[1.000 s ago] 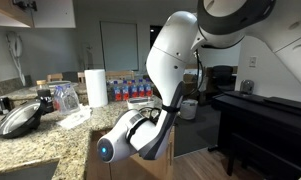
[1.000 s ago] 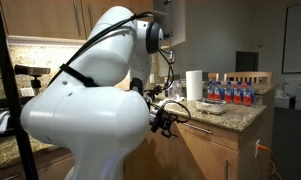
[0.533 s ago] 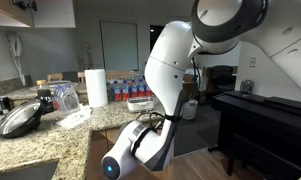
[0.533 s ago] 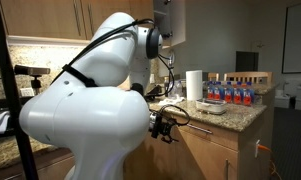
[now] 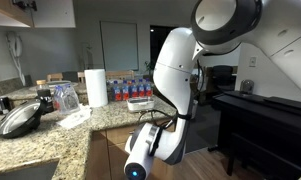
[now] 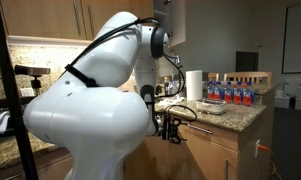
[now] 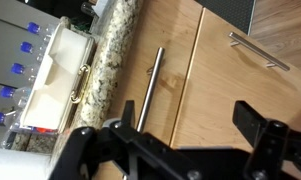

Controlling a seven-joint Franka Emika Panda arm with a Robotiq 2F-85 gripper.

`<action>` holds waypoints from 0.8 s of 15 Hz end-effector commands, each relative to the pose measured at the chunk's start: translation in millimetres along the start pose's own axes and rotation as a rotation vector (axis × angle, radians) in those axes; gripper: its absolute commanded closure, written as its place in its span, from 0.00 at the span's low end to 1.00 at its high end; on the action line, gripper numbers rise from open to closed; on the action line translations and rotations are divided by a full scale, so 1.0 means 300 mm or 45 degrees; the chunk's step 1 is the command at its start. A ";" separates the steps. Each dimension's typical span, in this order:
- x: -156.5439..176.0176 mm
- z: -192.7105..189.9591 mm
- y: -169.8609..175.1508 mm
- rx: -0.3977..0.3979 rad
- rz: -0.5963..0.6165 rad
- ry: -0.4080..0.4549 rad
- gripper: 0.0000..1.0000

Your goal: Open the drawer

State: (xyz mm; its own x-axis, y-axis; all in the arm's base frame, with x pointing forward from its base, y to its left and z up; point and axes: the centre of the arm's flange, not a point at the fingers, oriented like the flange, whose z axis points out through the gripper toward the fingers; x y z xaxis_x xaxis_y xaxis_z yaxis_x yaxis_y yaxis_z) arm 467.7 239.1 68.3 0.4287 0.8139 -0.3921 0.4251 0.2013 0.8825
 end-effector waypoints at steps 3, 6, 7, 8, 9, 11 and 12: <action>-0.012 0.021 -0.010 -0.058 -0.048 0.074 0.00; -0.013 0.018 -0.017 -0.065 -0.058 0.087 0.00; -0.013 0.017 -0.017 -0.065 -0.058 0.088 0.00; -0.013 0.017 -0.017 -0.065 -0.058 0.088 0.00; -0.012 0.017 -0.017 -0.065 -0.058 0.089 0.00; -0.012 0.017 -0.017 -0.065 -0.058 0.089 0.00; -0.012 0.017 -0.017 -0.065 -0.058 0.089 0.00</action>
State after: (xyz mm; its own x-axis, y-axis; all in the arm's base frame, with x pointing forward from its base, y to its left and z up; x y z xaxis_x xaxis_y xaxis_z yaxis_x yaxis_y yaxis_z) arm 467.9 232.3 64.0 0.3525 0.8388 -0.4150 0.4012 0.2652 0.8768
